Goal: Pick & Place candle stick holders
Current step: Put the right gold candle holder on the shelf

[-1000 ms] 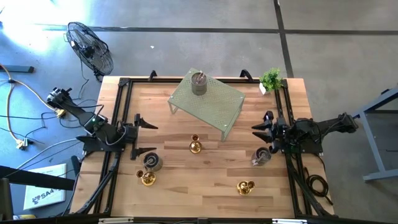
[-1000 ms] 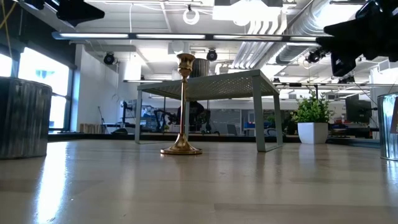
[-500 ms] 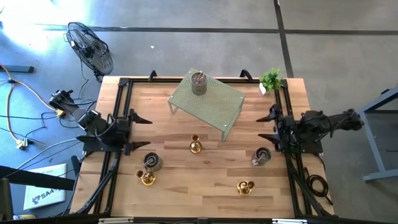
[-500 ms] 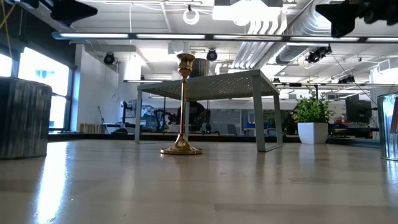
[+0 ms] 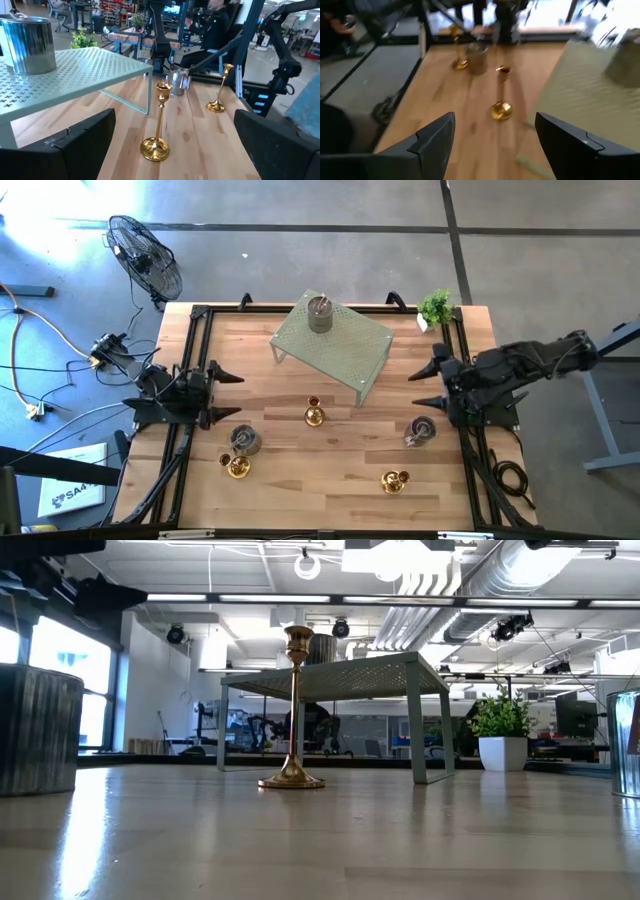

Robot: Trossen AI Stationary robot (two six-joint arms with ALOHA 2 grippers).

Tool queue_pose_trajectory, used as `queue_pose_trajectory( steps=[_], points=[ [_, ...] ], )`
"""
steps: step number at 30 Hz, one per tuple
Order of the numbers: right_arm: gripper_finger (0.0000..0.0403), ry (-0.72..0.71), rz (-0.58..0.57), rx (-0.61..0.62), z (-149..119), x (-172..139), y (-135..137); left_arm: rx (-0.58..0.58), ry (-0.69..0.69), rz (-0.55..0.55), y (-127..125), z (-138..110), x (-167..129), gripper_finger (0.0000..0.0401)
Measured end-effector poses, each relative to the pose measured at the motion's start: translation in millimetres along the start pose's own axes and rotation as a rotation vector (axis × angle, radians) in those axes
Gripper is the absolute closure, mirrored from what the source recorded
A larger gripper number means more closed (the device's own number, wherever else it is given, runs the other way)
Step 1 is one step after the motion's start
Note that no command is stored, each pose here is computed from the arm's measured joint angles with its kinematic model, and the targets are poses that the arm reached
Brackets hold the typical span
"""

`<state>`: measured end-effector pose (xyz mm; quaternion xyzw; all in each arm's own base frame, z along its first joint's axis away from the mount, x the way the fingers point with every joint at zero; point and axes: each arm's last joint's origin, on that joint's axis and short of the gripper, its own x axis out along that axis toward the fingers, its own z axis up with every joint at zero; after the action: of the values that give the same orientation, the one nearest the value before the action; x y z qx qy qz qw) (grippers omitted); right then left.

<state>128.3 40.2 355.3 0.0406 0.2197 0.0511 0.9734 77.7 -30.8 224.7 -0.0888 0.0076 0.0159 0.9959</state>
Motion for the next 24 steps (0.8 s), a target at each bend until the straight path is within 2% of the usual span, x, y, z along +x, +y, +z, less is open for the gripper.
queue_pose_trajectory(
  steps=[6, 9, 11, 17, 19, 24],
  points=[
    [0.0132, 0.122, 0.153, 0.060, 35.1, 16.7, 35.9, -0.002, 0.005, -0.030, -0.9, -0.1, -0.1, 0.0002],
    [0.0132, 0.190, 0.194, 0.075, 43.7, 29.6, 57.2, -0.002, 0.008, -0.043, -1.2, -0.3, -0.1, 0.0002],
    [0.0132, 0.247, 0.186, 0.079, 46.1, 38.3, 69.6, -0.002, 0.008, -0.043, -1.2, -0.3, -0.1, 0.0002],
    [0.0132, 0.458, 0.046, 0.084, 41.6, 64.9, 96.9, -0.002, 0.008, -0.043, -1.2, -0.3, -0.1, 0.0002],
    [0.0132, 0.513, 0.013, 0.121, 40.6, 74.1, 105.0, -0.008, 0.009, -0.043, -1.2, -0.3, -0.1, 0.0002],
    [0.0132, 0.640, 0.073, 0.140, 41.8, 95.2, 129.4, -0.046, 0.020, -0.040, -1.1, -1.5, 0.1, 0.0002]
  ],
)
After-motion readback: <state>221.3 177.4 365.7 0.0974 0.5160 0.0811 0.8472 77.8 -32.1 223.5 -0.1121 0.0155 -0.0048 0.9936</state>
